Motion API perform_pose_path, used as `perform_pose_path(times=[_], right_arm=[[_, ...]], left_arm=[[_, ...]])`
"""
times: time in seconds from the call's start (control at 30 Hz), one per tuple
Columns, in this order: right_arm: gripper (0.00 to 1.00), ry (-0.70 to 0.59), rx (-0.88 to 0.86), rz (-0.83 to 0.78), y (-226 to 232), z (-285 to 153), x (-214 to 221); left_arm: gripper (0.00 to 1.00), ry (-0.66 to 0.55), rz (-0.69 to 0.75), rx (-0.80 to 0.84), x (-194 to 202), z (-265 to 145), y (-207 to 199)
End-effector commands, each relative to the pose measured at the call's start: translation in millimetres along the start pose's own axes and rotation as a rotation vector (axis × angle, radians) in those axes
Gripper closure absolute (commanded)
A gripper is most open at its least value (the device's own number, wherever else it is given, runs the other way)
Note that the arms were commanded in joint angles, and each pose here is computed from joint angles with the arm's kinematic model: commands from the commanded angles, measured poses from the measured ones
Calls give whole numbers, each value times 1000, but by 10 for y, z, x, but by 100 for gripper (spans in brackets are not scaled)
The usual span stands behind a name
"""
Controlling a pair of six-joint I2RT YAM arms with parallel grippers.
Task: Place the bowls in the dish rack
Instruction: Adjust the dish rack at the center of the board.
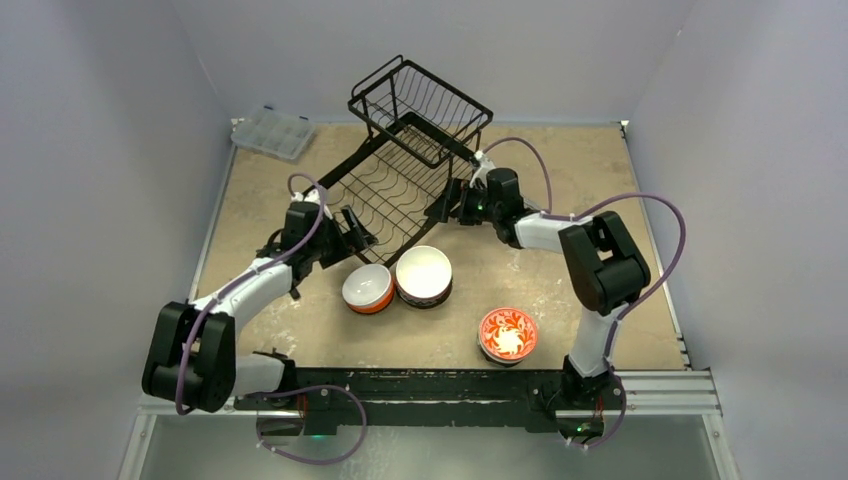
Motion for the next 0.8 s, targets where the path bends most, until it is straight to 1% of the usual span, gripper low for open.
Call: perform_pose_path(times=[0.0, 0.07, 0.17, 0.27, 0.33, 0.43, 0.5, 0.53, 0.63, 0.67, 0.77], right_arm=[[3, -43, -69, 12, 172, 137, -120], [4, -48, -42, 26, 171, 195, -112], [5, -58, 52, 57, 110, 272, -91], [8, -71, 129, 61, 46, 319, -75], [11, -73, 173, 45, 8, 351, -76], [24, -83, 201, 2, -21, 355, -74], [34, -84, 214, -36, -25, 360, -84], [37, -80, 214, -58, -17, 364, -86], [51, -59, 242, -121, -5, 397, -94], [54, -52, 250, -140, 2, 407, -91], [55, -31, 251, -188, 33, 439, -84]], left_arm=[[12, -57, 29, 37, -219, -141, -41], [12, -64, 32, 30, -249, -159, -30], [12, -74, 33, 23, -287, -173, -22], [12, -85, 31, 20, -319, -192, -23], [12, -97, 32, 10, -343, -211, -18], [13, -109, 32, -11, -374, -230, 4], [13, -115, 29, -21, -396, -242, 25], [13, -118, 27, -25, -405, -247, 34], [13, -129, 24, -36, -434, -258, 63], [13, -132, 23, -40, -444, -262, 71], [13, -132, 17, -53, -453, -256, 111]])
Point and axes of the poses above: each gripper's point midway between its finger pads, its own z axis out along the fingers, its own y axis along the line the jaws close on, x = y × z, the point moved 10 cm from there along -z, back along the fingers, and after that the axes turned 7 degrees about z, right-handed, at the moved point
